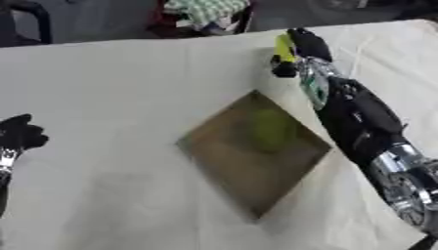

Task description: Pick up objects on the table and place them in the box.

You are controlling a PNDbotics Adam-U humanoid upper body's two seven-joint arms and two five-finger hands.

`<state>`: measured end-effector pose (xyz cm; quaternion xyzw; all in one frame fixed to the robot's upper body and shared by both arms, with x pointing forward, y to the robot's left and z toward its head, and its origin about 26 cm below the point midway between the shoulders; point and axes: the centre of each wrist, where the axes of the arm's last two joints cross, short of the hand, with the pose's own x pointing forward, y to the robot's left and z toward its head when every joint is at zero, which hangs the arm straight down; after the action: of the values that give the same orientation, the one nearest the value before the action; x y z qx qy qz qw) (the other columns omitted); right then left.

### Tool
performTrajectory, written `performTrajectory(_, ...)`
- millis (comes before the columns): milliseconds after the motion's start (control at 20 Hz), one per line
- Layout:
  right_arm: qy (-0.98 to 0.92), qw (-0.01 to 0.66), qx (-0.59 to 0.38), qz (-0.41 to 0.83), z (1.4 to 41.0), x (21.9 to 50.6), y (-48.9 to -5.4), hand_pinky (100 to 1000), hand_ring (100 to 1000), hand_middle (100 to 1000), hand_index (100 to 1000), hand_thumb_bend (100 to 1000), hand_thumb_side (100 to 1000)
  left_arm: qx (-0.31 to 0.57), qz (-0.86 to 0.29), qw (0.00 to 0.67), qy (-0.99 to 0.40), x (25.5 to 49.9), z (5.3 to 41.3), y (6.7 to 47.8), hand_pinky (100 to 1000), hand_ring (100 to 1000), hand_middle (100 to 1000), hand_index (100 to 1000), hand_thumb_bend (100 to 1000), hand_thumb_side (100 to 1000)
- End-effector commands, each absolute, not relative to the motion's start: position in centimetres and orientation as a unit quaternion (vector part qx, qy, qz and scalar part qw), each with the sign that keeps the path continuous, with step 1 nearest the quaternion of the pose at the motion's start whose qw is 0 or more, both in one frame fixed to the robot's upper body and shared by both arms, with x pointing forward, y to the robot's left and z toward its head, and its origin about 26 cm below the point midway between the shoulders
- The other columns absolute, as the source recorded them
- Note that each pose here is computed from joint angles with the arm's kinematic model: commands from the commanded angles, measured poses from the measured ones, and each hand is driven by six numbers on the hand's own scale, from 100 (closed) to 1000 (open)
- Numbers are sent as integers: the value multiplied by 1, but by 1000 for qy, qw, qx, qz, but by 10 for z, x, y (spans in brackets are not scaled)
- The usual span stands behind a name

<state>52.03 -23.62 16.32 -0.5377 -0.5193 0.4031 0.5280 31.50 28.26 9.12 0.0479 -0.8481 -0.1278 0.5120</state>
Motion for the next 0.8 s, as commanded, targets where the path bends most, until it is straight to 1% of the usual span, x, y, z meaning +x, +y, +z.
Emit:
performTrajectory(50,-524,510,-557,394,182,523,-242,974,986,957,1000,100,374,49,-131,500,-854,316,99,284,722,640,609,806,318,746)
performTrajectory(250,-518,510,-559,399,181,523,-244,930,944,930,997,100,277,50,-131,501,-854,315,99,284,723,640,609,806,317,747)
performTrajectory(300,-516,510,-559,400,181,523,-244,917,929,920,988,100,218,50,-131,501,-854,315,99,284,723,640,609,806,317,747)
performTrajectory(450,-508,512,-561,406,179,523,-244,884,899,890,962,100,223,49,-131,501,-854,315,99,284,723,640,609,806,316,749)
performTrajectory(650,-499,514,-566,408,177,522,-246,816,839,817,917,100,224,50,-131,502,-854,315,98,284,723,640,609,806,314,749)
performTrajectory(750,-498,514,-569,406,176,522,-247,782,798,779,873,100,222,50,-131,502,-854,315,98,284,723,640,609,806,313,750)
performTrajectory(800,-497,513,-571,405,175,522,-248,741,755,742,838,100,220,50,-131,502,-853,315,98,284,723,640,609,806,313,750)
